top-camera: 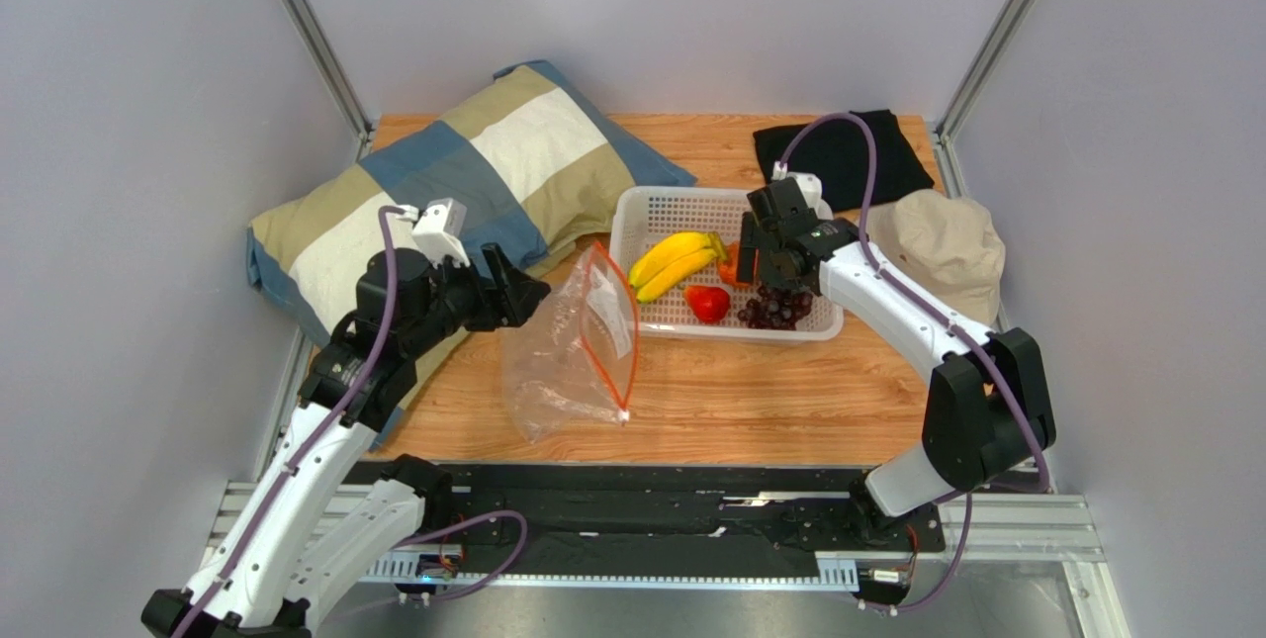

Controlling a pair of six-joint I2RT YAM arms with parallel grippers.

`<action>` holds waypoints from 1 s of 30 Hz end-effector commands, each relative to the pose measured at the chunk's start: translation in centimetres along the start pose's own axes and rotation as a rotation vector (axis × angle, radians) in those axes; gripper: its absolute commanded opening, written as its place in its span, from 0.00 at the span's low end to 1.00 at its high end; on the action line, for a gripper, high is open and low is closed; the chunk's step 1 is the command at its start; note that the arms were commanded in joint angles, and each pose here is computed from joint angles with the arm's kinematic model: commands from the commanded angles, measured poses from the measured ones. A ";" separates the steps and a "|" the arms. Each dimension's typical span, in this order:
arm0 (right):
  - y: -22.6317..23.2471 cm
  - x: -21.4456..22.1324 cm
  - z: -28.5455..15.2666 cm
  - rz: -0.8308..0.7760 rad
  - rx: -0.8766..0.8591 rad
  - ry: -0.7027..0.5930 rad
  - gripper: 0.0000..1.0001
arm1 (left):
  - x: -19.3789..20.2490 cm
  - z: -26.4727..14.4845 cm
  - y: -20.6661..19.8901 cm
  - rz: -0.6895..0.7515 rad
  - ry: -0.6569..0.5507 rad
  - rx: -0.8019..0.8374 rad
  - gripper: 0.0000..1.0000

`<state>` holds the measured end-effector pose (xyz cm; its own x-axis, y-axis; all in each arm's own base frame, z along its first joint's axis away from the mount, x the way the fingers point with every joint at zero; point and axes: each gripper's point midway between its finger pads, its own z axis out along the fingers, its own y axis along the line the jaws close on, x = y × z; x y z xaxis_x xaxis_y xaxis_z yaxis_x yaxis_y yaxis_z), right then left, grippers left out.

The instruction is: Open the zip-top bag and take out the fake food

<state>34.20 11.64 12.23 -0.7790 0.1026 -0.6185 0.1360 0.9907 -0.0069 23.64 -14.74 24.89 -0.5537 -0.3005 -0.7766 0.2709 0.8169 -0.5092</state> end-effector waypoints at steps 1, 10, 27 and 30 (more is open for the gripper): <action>-1.0 -0.9 -1.7 0.003 0.020 -0.053 0.81 | -2.0 -2.8 -3.7 0.062 -0.054 0.153 0.80; 2.6 -0.7 -9.6 -0.036 -0.168 -0.173 0.83 | -0.7 -5.4 -6.2 0.071 -0.070 0.327 0.82; -2.4 2.5 -24.4 0.378 -0.826 -0.698 1.00 | -2.5 -20.2 -14.8 0.296 -0.614 0.981 0.87; -3.2 4.3 -25.7 0.434 -0.974 -0.765 1.00 | -0.2 -23.1 -14.2 0.300 -0.739 1.111 0.89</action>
<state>16.32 10.62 28.94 -0.2270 0.5698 -0.7898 -0.3389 0.7141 0.6125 5.78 -15.74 40.49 0.0016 -0.5498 -0.8353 0.9330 0.3014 -0.1966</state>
